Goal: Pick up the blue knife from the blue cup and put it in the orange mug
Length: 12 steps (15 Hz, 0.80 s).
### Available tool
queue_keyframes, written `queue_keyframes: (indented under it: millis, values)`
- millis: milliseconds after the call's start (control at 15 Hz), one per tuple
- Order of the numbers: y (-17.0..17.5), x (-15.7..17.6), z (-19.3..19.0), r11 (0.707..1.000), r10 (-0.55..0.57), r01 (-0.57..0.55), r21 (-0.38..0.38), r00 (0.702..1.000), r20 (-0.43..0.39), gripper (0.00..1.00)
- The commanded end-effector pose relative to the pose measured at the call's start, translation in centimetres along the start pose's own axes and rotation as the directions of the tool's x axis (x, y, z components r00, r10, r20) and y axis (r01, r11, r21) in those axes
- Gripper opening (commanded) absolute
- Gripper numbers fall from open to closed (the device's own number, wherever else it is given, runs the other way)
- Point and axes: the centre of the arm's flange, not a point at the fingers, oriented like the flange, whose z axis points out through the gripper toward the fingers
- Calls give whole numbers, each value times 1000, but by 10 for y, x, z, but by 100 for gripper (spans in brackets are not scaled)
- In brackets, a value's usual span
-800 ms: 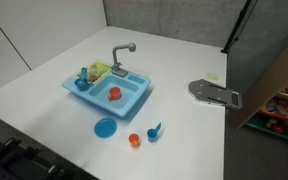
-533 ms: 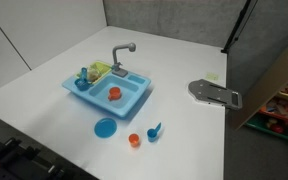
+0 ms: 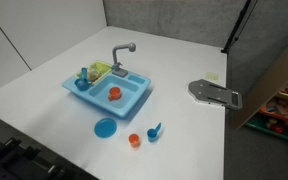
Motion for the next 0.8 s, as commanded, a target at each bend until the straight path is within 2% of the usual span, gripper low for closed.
queue_keyframes:
  millis: [0, 400, 733]
  values:
    - [-1, 23, -4, 1000, -13, 13, 4, 1000, 27, 100]
    - [0, 62, 1, 1000, -4, 3, 5, 998, 59, 100]
    - [2, 98, 22, 1000, 12, -13, 14, 997, 71, 100]
